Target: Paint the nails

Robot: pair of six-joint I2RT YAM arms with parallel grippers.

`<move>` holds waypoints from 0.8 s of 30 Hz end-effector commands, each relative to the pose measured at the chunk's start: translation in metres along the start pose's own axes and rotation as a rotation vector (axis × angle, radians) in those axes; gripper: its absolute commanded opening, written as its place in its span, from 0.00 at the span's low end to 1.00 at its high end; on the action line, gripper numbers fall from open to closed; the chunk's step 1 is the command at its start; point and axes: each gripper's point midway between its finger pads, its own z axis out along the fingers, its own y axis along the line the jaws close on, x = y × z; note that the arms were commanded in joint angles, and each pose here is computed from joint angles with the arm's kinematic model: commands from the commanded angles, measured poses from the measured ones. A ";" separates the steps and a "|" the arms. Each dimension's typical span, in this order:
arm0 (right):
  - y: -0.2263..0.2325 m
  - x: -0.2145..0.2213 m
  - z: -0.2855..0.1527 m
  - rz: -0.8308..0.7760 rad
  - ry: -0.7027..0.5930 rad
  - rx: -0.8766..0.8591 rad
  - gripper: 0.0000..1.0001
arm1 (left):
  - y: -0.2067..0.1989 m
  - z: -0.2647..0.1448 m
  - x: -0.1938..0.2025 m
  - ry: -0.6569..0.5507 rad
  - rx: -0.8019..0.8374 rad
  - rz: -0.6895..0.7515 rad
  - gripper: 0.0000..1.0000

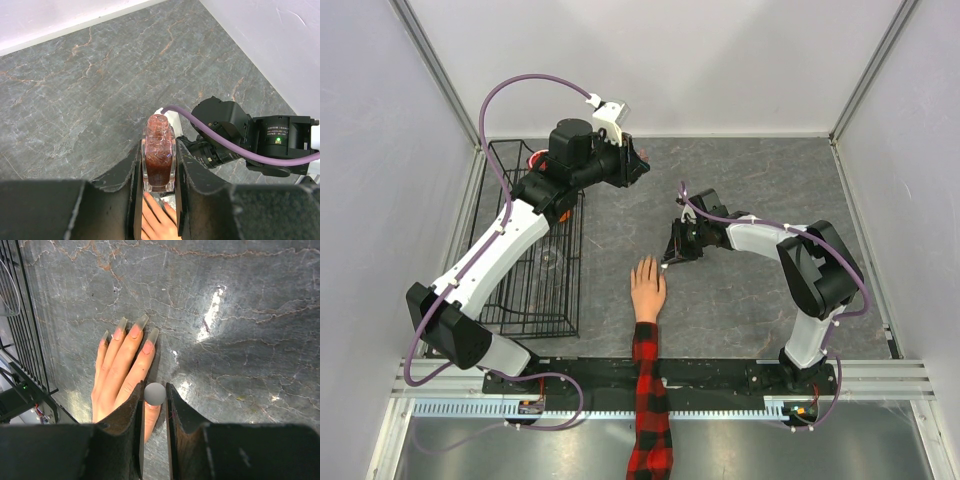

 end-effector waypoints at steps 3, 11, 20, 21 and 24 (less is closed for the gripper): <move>0.013 -0.019 0.002 -0.027 -0.043 -0.036 0.00 | -0.010 -0.003 -0.021 -0.054 0.034 0.003 0.02; 0.011 -0.022 0.004 -0.027 -0.050 -0.026 0.00 | -0.010 -0.005 -0.020 -0.053 0.031 -0.005 0.02; 0.014 -0.027 -0.007 -0.040 -0.077 -0.004 0.00 | -0.011 -0.008 -0.021 -0.058 0.033 -0.004 0.02; 0.014 -0.025 -0.009 -0.035 -0.069 0.000 0.00 | -0.012 -0.008 -0.021 -0.059 0.035 -0.003 0.02; 0.013 -0.018 -0.014 -0.033 -0.055 0.005 0.00 | -0.011 -0.008 -0.021 -0.057 0.031 -0.001 0.02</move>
